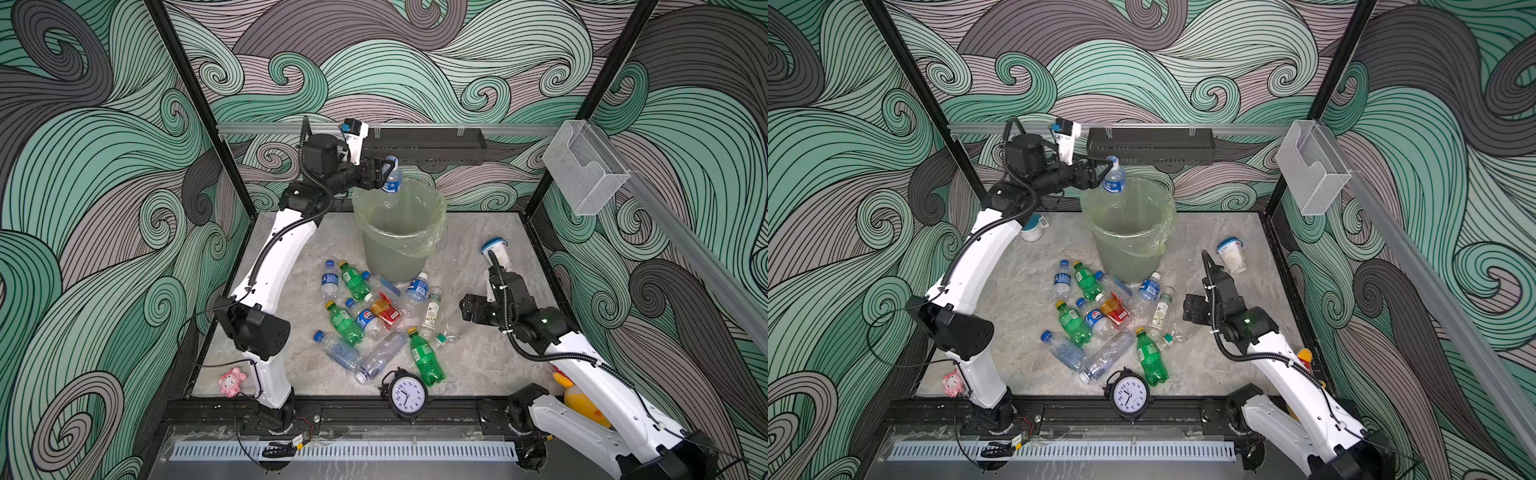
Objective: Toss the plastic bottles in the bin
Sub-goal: 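Lift the bottle over the bin and open the left gripper, then withdraw the left gripper while the right gripper grasps the clear square bottle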
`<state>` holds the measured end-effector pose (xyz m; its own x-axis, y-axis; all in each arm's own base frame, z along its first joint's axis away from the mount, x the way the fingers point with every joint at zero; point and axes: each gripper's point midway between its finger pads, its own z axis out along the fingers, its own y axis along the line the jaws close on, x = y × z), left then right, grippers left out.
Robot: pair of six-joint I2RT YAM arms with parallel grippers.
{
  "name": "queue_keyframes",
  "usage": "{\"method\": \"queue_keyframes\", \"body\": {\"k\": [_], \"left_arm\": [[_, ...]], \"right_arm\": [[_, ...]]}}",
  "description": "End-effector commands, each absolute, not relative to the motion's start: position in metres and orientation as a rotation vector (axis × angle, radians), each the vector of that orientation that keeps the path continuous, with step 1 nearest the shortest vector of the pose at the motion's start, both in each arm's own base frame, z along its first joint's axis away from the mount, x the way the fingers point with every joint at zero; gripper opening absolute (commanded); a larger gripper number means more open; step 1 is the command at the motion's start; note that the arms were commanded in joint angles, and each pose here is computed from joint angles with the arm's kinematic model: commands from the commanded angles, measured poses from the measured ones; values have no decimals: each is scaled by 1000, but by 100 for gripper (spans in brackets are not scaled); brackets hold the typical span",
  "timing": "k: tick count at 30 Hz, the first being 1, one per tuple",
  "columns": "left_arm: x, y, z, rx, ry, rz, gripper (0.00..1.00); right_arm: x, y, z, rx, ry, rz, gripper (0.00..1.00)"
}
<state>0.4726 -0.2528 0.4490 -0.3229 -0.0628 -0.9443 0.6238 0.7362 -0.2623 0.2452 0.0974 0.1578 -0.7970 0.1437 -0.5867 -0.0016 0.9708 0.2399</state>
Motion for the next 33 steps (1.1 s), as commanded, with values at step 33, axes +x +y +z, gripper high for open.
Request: {"method": "queue_keyframes", "body": {"k": [33], "left_arm": [[283,-95,254,242,2194,-197,88]], "right_arm": [[243,108,63,371,2748,268,94]]}}
